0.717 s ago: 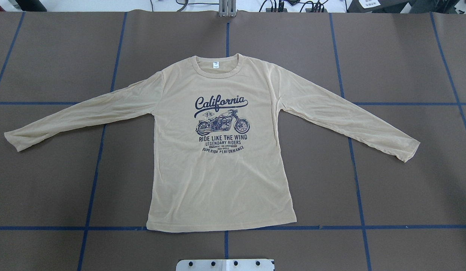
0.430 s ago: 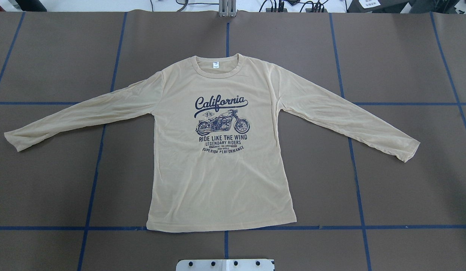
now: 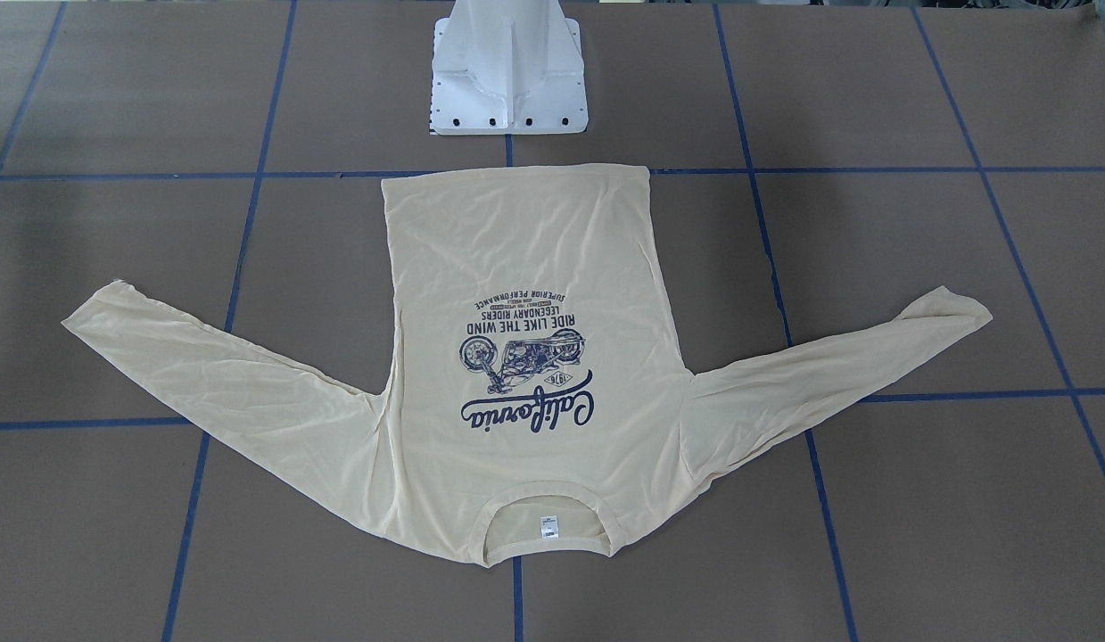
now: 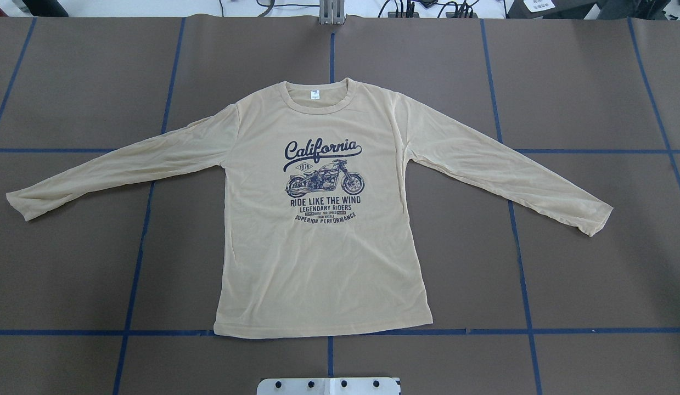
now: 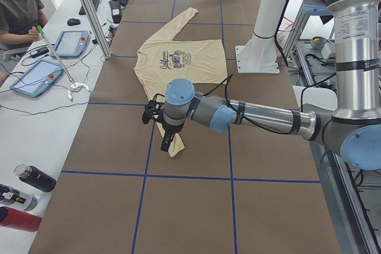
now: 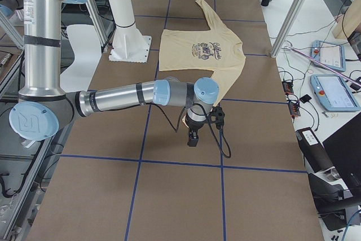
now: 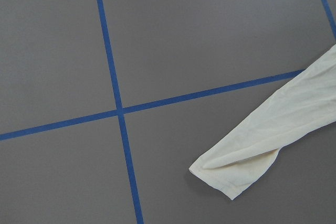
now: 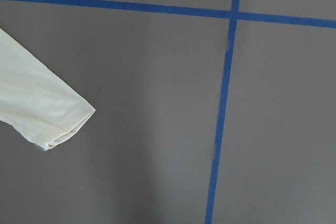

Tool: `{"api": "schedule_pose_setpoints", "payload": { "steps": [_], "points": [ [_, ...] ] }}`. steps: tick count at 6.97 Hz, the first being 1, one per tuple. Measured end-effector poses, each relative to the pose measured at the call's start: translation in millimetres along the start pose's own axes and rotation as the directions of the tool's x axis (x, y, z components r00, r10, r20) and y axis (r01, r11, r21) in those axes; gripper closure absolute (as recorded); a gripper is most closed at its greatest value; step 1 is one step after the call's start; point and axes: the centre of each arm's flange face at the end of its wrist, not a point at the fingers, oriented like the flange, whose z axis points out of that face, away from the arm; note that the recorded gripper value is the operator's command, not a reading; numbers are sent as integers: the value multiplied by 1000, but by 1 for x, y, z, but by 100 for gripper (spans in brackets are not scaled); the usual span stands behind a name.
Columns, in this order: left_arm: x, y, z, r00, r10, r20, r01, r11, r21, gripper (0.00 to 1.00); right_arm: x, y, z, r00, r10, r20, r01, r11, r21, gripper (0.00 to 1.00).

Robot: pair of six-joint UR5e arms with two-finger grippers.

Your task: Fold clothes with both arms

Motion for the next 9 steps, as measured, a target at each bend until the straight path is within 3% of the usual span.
{"api": "schedule_pose_setpoints", "payload": {
  "steps": [5,7,9],
  "points": [
    [9,-2,3,999,31,-17,-31,999,8,0,-18,-10,0,998,-66,2,66,997,38,0],
    [17,-4,4,998,48,-29,-48,999,9,0,-39,-19,17,996,-86,1,85,996,38,0],
    [19,-5,5,998,52,-31,-52,999,10,0,-60,-36,52,1000,-26,18,25,998,66,1]
  ]
}}
